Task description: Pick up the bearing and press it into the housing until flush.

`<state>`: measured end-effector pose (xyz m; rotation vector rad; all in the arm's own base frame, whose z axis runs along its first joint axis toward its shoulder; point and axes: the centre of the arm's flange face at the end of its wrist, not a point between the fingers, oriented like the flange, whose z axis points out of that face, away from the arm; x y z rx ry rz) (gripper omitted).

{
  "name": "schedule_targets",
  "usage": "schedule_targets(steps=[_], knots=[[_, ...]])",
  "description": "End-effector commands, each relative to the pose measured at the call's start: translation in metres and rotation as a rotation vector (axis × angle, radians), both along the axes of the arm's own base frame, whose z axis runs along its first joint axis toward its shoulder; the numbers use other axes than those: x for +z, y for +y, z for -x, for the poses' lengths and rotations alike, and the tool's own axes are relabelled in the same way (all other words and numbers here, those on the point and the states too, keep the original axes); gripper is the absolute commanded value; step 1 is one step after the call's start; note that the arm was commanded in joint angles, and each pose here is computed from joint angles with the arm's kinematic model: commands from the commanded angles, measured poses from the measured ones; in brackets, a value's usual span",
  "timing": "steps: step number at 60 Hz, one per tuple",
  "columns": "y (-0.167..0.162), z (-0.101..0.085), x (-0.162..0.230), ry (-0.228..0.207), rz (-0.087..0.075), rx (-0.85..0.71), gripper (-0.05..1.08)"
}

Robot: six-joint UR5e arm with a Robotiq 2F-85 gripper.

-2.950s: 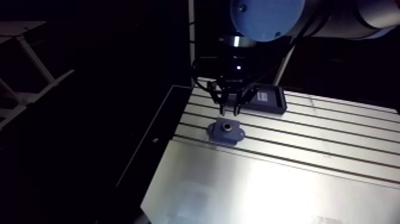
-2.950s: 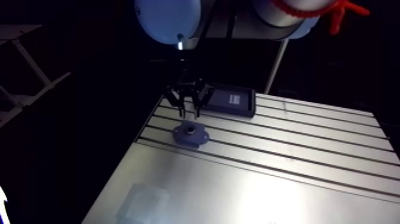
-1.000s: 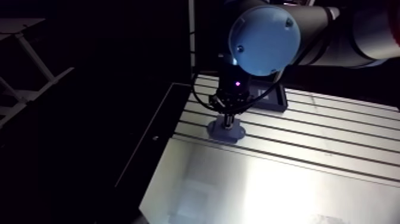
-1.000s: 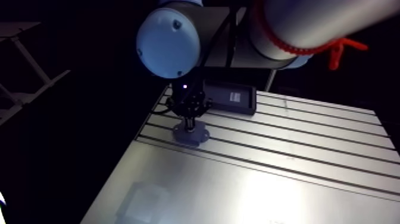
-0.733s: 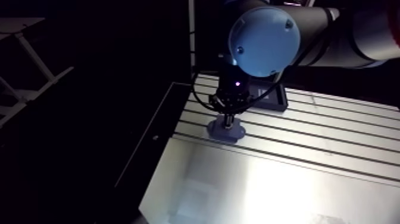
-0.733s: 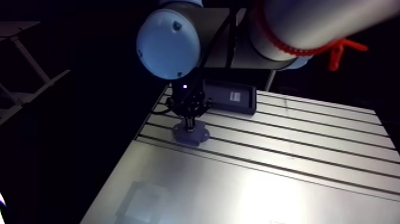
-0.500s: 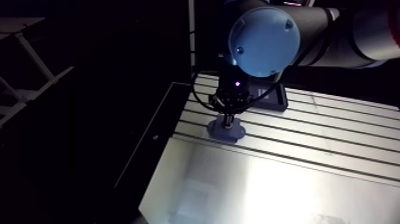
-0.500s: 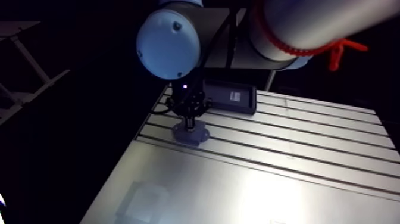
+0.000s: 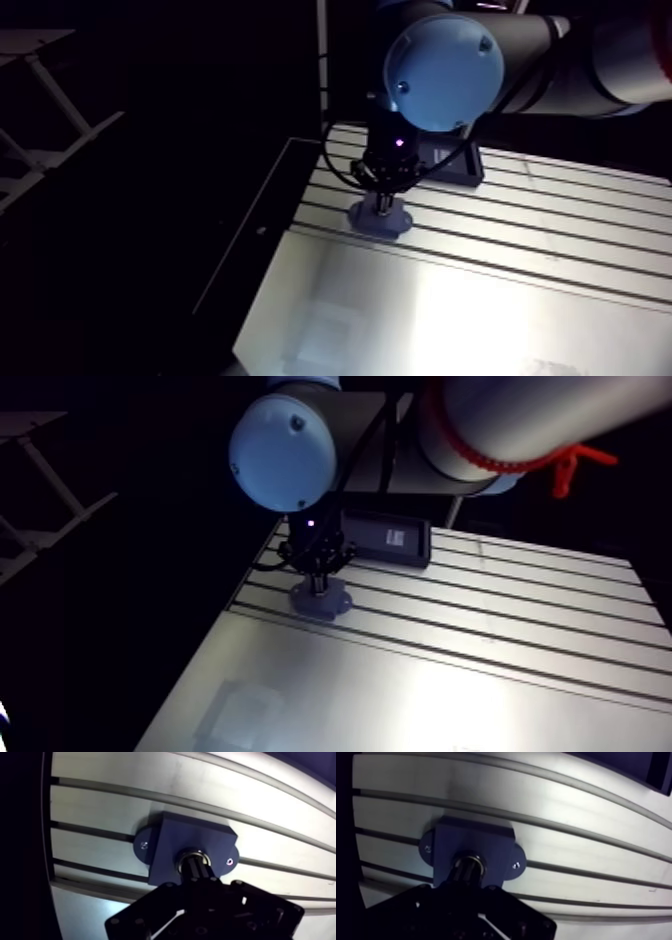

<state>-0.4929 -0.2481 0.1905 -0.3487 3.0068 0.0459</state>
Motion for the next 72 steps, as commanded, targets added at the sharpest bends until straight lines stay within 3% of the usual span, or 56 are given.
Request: schedule_targets(steps=[1, 72], knots=[[0.0000, -0.0005, -0.0008, -0.002, 0.001, 0.002, 1.08], [0.0004, -0.0018, -0.0049, -0.010, -0.002, 0.004, 1.08]])
